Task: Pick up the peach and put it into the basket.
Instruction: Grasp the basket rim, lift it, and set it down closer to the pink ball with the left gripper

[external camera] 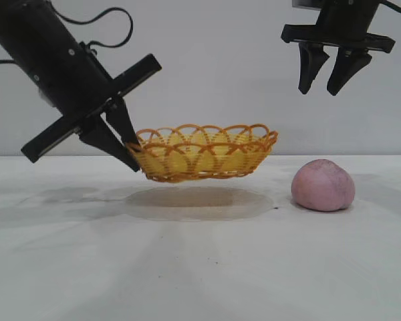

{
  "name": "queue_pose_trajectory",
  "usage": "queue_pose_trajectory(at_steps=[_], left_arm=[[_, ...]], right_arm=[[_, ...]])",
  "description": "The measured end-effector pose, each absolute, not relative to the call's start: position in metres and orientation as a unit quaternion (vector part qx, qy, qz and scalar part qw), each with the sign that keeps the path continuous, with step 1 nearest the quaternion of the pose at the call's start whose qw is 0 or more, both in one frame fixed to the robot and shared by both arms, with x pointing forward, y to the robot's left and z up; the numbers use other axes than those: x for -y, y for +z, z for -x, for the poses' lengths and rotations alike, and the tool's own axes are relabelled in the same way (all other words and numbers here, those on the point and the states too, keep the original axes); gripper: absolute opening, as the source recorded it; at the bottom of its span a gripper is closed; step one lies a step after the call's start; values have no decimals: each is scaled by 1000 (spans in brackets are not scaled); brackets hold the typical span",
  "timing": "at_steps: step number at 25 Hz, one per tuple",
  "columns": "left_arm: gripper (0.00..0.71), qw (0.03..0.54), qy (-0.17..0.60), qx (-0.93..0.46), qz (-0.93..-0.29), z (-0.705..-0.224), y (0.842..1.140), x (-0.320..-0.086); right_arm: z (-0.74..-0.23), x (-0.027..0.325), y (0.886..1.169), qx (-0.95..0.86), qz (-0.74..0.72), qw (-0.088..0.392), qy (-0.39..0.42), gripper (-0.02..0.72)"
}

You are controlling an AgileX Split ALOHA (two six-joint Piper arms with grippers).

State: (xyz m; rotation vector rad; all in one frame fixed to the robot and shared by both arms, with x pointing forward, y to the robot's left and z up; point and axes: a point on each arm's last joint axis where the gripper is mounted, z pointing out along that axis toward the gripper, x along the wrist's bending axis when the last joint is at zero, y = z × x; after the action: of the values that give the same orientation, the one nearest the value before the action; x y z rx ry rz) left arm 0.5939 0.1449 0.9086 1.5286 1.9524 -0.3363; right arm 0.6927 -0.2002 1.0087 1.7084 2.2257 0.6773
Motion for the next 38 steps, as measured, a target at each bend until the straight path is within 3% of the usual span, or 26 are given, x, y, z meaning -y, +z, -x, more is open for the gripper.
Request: queue_pose_trajectory(at_steps=[3,4,6,7,11,14,17,18,22,28,33,38], left_arm=[[0,308,-132,-747,-575,-594,904,-145],[51,306,-136,-750,-570,-594,903,-145],[51,302,-144,-755,-564,-593,903,-144],[141,301,-147,-757,-560,-593,903,-144],[379,297,-158,-766,-549,-592,903,-143],[484,293,-166,-768,-544,-591,903,-143],[468,287,-183,-763,-549,-588,903,-141],[493,282,-189,-760,-555,-586,903,-140],[493,274,-175,-727,-604,-580,917,-143],[493,250,-121,-660,-698,-577,947,-170],[493,157,-51,-591,-790,-587,963,-195],[493,29,25,-556,-830,-593,976,-223]], right_arm=[[-693,200,1009,-765,-587,127,233,319],[-693,200,1009,-765,-587,127,233,319],[-693,200,1009,-765,-587,127,233,319],[-693,200,1009,-765,-587,127,233,319],[-693,200,1009,-765,-587,127,233,319],[-693,200,1009,-765,-587,127,233,319],[-693,200,1009,-765,-587,127,233,319],[-693,200,1009,-765,-587,127,233,319],[-693,200,1009,-765,-587,127,233,319],[-693,200,1009,-765,-587,127,233,319],[-693,200,1009,-765,-587,127,233,319],[-693,200,1009,-765,-587,127,233,319]])
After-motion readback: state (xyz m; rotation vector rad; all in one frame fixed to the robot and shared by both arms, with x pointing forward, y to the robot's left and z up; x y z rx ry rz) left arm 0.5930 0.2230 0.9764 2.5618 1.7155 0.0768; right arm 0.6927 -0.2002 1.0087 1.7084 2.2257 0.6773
